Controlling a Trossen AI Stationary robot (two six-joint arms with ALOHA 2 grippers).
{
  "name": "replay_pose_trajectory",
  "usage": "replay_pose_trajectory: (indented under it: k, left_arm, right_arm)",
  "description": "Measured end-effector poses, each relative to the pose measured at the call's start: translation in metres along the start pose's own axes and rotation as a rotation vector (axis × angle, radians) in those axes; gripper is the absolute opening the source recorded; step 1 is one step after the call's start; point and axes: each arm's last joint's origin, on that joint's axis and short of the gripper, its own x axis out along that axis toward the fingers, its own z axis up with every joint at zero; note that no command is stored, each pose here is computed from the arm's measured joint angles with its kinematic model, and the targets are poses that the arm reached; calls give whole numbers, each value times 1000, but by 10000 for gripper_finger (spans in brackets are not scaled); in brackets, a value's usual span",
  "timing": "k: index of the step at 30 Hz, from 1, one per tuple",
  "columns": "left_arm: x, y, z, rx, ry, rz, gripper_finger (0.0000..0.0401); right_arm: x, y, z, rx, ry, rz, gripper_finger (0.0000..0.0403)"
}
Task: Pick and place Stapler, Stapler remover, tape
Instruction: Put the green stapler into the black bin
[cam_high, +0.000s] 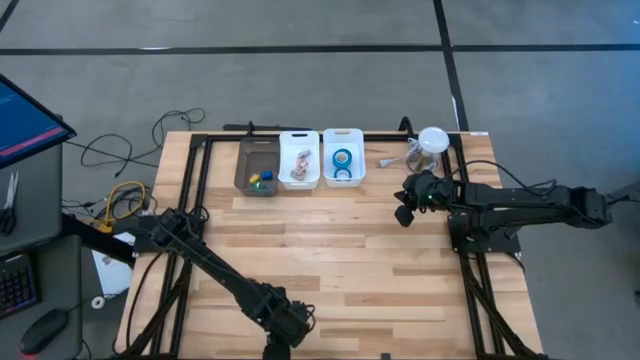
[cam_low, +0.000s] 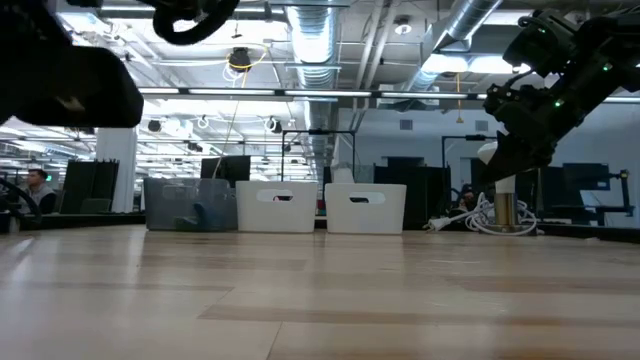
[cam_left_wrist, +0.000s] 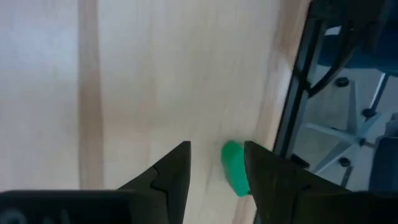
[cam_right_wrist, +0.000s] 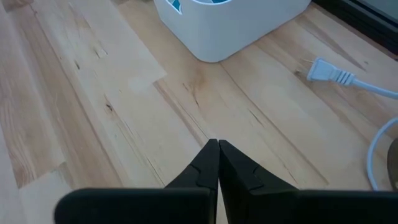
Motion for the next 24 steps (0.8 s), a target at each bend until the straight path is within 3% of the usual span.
replay_pose_trajectory:
  k: [10, 18, 24]
  left_arm:
    - [2, -13, -13, -81, 13, -21, 140]
    - [4, -23, -20, -81, 16, -58, 140]
    - [9, -19, -24, -123, 32, -34, 140]
  right_arm:
    - [0, -1, -2, -11, 20, -6, 1]
    - [0, -1, -2, -14, 21, -7, 1]
    - [0, -1, -2, -14, 21, -7, 1]
